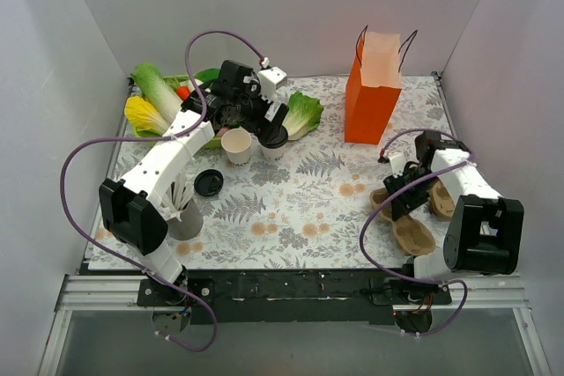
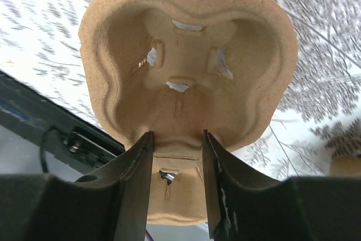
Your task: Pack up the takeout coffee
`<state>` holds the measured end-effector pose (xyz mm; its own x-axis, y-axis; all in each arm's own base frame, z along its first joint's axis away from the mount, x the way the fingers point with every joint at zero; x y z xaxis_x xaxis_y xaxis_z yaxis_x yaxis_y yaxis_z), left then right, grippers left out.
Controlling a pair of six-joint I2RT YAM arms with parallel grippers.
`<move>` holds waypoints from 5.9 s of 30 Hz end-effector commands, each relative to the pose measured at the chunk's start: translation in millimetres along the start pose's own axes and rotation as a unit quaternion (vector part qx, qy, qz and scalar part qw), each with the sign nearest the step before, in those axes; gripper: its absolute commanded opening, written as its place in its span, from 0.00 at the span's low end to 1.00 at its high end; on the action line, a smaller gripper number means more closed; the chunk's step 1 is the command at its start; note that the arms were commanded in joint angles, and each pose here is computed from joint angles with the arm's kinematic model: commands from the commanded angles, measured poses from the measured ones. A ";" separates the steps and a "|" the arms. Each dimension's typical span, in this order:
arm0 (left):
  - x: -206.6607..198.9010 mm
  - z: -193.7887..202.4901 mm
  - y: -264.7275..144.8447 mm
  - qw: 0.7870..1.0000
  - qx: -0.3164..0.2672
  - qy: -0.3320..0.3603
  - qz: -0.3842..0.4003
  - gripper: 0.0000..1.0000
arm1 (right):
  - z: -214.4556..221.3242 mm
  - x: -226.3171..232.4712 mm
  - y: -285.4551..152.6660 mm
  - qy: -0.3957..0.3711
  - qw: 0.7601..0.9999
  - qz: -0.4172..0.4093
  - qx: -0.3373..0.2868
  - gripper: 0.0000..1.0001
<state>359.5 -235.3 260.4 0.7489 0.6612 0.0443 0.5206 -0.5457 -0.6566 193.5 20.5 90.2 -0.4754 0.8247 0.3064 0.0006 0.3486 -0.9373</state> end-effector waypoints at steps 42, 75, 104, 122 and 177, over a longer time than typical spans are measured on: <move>-23.5 -7.6 -43.7 0.998 -0.043 -0.023 0.029 0.98 | -303.1 29.5 -197.6 -0.410 0.821 0.120 -0.379 0.85; -26.3 -113.2 -54.2 0.978 -0.195 -0.032 0.063 0.98 | -235.0 105.6 -179.5 -0.319 0.896 0.073 -0.299 0.01; -85.8 -95.6 -52.3 0.972 -0.179 -0.026 0.147 0.98 | -217.5 184.5 -282.3 -0.247 0.839 0.069 -0.479 0.67; -77.5 -95.4 25.1 0.988 -0.123 -0.065 0.061 0.72 | -48.7 33.4 -142.2 -0.019 0.942 0.220 -0.252 0.59; -83.7 -83.2 -2.0 0.990 -0.122 -0.014 0.075 0.00 | 39.6 -10.8 -3.3 0.023 0.988 0.148 -0.037 0.57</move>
<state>341.8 -339.0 293.8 0.8018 0.5928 -0.0750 0.4824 -0.7162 -0.5044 153.5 -8.6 80.4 -0.4149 0.9095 0.0257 0.1682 0.1044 -0.9802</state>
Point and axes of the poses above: each gripper's point midway between its finger pads, its own y axis out along the fingers, its own x axis along the line the jaws close on, z = x × y, the point moved 2 cm from there along -y, back along the fingers, and after that the axes turned 4 degrees about y, right-handed, at the moved point
